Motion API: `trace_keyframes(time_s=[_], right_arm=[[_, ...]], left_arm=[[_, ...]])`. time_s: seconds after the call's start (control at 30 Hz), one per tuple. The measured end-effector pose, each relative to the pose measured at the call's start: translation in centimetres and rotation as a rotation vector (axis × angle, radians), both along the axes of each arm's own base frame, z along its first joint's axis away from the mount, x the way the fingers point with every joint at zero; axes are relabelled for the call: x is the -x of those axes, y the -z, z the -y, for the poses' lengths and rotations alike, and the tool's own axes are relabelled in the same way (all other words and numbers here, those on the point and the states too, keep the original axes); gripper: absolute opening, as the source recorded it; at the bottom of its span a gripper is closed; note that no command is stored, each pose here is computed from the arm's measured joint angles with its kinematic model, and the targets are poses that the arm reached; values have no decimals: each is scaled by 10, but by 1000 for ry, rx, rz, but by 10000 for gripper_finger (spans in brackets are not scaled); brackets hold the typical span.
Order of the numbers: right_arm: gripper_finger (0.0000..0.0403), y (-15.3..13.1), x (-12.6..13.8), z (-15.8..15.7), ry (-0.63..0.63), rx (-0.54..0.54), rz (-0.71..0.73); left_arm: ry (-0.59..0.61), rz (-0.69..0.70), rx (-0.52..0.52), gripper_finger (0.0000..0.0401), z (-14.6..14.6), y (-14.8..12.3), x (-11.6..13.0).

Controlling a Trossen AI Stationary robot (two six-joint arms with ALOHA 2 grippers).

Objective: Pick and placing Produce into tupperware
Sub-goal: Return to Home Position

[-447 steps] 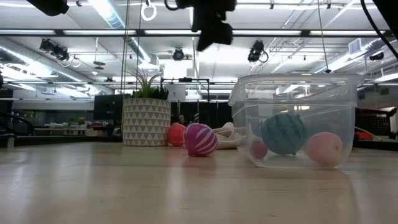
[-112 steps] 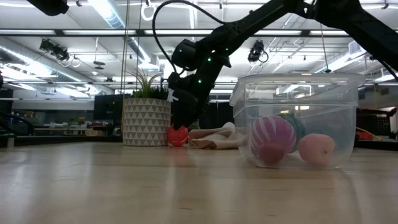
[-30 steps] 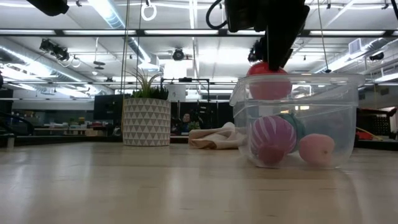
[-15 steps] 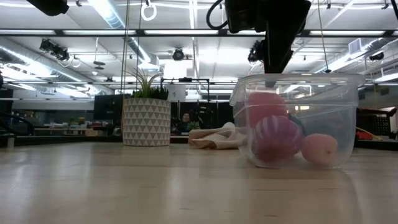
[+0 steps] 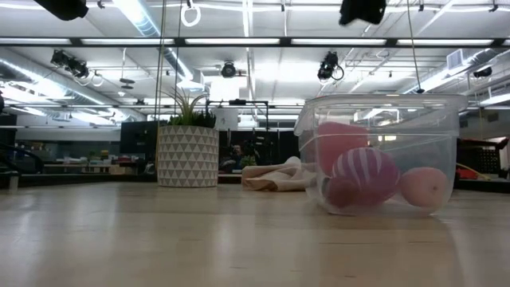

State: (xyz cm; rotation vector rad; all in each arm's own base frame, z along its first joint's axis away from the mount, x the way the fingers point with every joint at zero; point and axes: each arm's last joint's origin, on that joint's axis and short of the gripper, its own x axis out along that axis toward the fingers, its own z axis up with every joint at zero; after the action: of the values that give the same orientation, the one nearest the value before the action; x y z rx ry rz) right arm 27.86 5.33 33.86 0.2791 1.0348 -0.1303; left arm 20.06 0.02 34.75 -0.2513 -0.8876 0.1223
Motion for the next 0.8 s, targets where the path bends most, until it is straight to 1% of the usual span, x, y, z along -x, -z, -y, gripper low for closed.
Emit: trace_keyframes(time_s=[0.1, 0.13, 0.17, 0.3, 0.37, 0.47, 0.63, 0.8], right_arm=[[44, -23, 23, 13, 75, 41, 148], [22, -29, 31, 18, 101, 45, 207], [12, -33, 39, 23, 125, 42, 266], [12, -40, 68, 42, 222, -8, 510], [5, -39, 84, 49, 257, -21, 630], [6, -32, 105, 59, 307, -34, 784], [4, -18, 133, 67, 351, -43, 975], [2, -2, 155, 70, 374, -35, 1105]], left_arm=[[0, 0, 0, 40, 0, 0, 0], [0, -1, 0, 40, 0, 0, 0], [0, -1, 0, 40, 0, 0, 0], [-1, -1, 0, 34, 0, 0, 0], [-1, -2, 0, 32, 0, 0, 0], [-1, -2, 0, 30, 0, 0, 0], [-2, -32, -1, 35, 0, 2, -2], [-2, -41, -2, 40, 0, 3, -3]])
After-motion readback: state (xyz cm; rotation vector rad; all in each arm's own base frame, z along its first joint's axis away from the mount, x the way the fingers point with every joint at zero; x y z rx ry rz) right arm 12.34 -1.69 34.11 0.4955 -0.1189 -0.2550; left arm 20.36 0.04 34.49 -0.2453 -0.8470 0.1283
